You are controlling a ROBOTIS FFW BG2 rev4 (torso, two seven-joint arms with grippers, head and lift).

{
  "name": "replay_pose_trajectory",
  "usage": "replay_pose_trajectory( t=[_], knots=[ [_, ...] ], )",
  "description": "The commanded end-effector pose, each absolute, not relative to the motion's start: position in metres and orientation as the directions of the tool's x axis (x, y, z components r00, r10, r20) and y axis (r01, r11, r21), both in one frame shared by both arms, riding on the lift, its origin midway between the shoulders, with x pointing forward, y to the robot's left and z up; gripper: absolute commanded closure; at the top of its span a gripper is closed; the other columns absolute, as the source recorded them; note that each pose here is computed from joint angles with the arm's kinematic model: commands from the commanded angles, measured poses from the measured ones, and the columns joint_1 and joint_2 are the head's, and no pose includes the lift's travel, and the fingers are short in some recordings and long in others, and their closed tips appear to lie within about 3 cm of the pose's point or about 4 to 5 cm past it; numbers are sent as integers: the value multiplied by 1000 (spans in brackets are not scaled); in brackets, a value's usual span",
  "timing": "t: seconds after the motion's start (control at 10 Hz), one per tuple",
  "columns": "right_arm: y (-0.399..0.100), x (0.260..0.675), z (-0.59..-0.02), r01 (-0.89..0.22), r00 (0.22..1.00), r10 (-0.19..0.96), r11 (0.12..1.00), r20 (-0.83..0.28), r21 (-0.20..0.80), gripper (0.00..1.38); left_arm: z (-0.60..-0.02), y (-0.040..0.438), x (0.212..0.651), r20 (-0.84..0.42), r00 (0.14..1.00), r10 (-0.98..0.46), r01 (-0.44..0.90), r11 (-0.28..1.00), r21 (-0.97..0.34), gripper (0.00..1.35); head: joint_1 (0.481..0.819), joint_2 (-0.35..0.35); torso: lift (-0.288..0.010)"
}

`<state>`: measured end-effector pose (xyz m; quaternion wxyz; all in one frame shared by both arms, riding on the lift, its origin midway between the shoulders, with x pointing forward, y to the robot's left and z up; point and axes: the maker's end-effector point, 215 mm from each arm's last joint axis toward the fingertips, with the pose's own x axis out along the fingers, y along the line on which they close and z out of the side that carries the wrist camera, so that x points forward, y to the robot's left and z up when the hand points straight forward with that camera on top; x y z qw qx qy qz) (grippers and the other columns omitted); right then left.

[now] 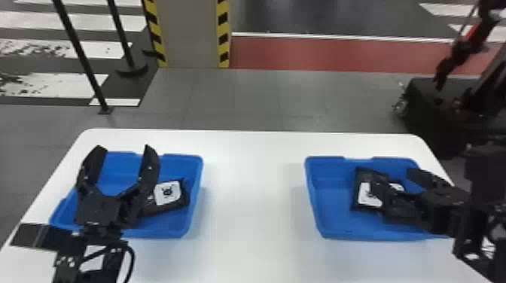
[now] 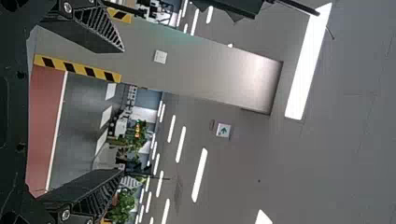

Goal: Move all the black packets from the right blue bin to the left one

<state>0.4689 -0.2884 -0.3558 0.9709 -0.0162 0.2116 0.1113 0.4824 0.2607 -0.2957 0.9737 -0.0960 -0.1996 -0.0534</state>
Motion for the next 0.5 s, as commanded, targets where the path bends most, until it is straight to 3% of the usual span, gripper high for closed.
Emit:
replay_pose_trajectory(
  t=[0.0, 0.4],
  knots=[
    [-300, 464, -369, -183, 887, 165, 983, -432, -1, 329, -294, 261, 481, 404, 912, -63, 140, 977, -163, 107, 695, -29, -110],
    [-360, 472, -416, -34, 883, 19, 999, -470, -24, 331, -297, 258, 479, 401, 913, -70, 144, 977, -158, 107, 695, -83, -110]
  ],
)
